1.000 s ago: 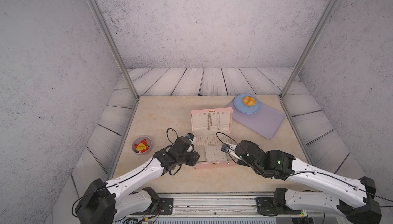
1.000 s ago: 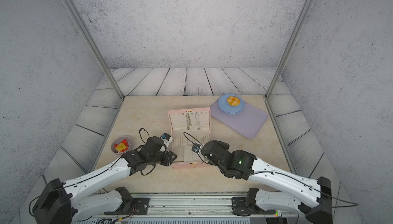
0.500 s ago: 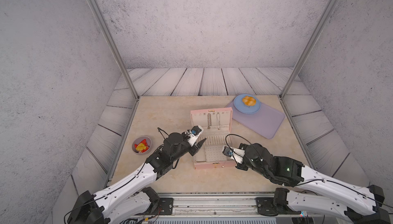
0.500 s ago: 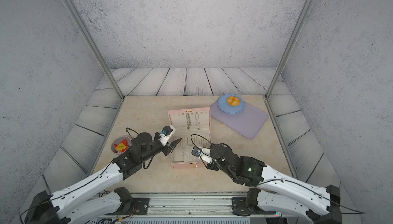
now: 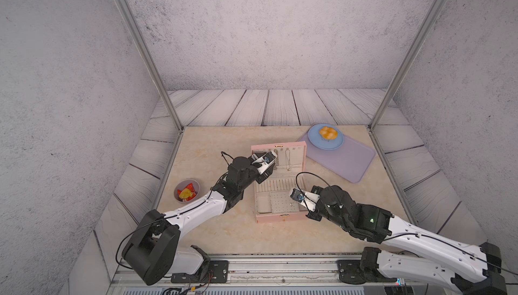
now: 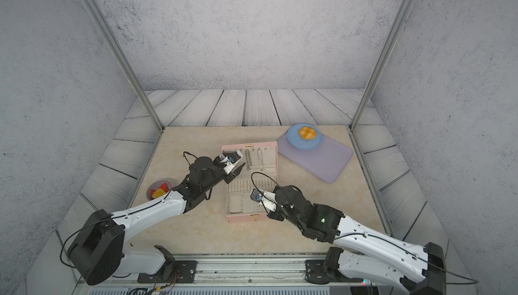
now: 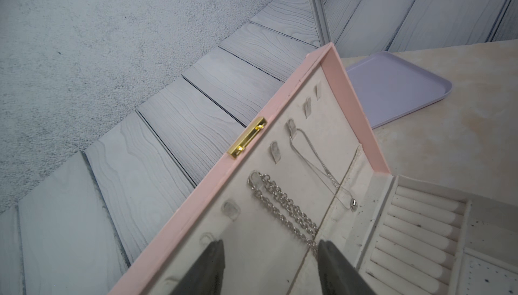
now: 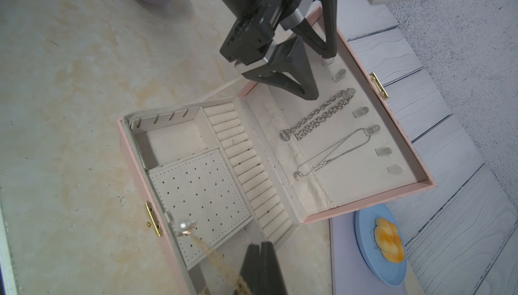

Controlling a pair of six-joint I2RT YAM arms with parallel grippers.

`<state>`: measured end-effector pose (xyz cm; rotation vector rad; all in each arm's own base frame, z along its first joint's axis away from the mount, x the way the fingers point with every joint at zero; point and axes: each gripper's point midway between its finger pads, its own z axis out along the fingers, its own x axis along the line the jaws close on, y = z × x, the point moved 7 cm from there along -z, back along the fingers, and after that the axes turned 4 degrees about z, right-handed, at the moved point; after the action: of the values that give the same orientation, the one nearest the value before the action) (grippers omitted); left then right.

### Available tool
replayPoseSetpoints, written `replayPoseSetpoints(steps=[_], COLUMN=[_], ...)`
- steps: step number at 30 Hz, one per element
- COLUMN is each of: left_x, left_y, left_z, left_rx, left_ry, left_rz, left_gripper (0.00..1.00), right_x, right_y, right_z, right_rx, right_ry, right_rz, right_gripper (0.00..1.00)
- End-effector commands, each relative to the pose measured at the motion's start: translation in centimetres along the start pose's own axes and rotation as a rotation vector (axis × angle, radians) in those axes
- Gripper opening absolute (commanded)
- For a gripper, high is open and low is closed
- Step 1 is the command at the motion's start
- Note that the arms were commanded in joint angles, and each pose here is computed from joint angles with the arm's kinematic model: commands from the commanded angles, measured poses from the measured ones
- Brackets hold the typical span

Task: Put jewelry chain into jewelry box
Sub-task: Open the fastener on the jewelry box.

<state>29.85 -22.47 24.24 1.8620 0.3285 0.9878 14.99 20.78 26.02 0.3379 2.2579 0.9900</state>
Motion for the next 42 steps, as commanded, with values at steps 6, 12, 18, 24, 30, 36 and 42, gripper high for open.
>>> replayPoseSetpoints(steps=[6,12,18,24,30,36,42], left_x=[1.4,1.8,1.9,2.2,1.5,-0.3,-1.2], left_y=[0.7,0.3,0.5,0.9,0.8,-0.6,-2.3], left_z=[1.6,2.3,2.8,3.0,3.3,3.4,3.0], left_rx=[-0.034,-0.006,-0.021,-0.027,-0.034,0.036,0.176], left_ry=[0.001,0.023,0.024,0.035,-0.015,-0.124,-0.155], left_rz=[0.009,0.002,-0.004,-0.006,0.018,0.102,0.209], left_gripper=[0.58,0.58,0.58,0.59,0.57,0.52,0.48], right_x=[-0.3,-0.3,-0.3,-0.2,-0.2,-0.2,-0.2], right_y=[0.1,0.1,0.2,0.2,0.0,0.0,0.0], right_z=[0.0,-0.1,-0.3,-0.5,-0.4,-0.5,-0.7], right_rx=[-0.038,-0.043,-0.054,-0.063,-0.06,-0.066,-0.073], right_ry=[0.007,0.013,0.017,0.021,0.023,0.02,0.018], right_rz=[0.032,0.033,0.035,0.037,0.035,0.037,0.038], right_gripper=[0.0,0.0,0.0,0.0,0.0,0.0,0.0])
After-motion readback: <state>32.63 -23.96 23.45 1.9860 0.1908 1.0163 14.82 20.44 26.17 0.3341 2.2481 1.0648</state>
